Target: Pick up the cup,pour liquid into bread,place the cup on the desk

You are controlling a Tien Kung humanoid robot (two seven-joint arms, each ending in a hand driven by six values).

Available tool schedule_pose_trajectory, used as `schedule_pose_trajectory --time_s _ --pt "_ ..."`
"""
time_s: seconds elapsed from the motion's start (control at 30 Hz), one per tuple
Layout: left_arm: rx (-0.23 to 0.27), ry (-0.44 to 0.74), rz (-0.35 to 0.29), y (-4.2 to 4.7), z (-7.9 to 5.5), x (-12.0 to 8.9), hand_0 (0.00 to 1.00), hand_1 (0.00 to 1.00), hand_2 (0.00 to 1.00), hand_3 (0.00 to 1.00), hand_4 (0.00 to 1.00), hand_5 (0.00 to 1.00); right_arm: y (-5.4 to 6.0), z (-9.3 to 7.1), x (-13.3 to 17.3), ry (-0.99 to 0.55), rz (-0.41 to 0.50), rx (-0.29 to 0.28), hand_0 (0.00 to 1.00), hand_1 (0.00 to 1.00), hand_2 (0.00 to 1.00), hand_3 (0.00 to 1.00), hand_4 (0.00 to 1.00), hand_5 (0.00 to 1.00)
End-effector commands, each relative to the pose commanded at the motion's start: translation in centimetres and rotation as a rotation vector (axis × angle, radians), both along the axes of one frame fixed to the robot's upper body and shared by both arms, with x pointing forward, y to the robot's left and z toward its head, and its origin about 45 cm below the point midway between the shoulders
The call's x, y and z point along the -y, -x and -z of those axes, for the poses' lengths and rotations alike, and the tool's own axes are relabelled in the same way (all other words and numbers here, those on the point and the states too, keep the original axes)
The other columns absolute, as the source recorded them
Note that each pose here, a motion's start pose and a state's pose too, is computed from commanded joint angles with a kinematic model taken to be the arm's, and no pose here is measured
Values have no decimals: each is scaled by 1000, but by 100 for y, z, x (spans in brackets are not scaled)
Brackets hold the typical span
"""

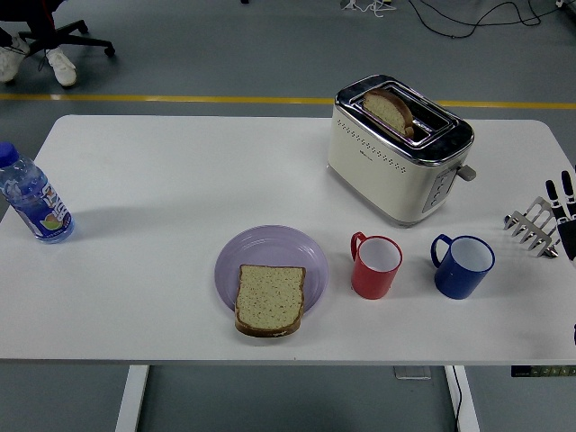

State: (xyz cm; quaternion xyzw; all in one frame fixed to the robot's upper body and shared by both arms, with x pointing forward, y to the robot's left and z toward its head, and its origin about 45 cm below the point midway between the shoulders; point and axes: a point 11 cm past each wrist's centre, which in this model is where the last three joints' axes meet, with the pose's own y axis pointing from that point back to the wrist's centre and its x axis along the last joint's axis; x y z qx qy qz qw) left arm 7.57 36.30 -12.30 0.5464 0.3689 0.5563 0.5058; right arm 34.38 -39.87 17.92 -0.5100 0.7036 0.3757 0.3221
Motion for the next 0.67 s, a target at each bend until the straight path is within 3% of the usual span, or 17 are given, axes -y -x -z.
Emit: schedule_pose_trajectory --time_s 0.33,0.67 --pt "4 1 -2 -26 -4 1 644 614 677 567 382 998 108 4 177 2 48 2 620 592 645 594 563 187" --pt "5 6 4 -38 -2 21 640 619 676 563 382 998 143 -44 226 -17 65 27 615 593 647 597 574 188"
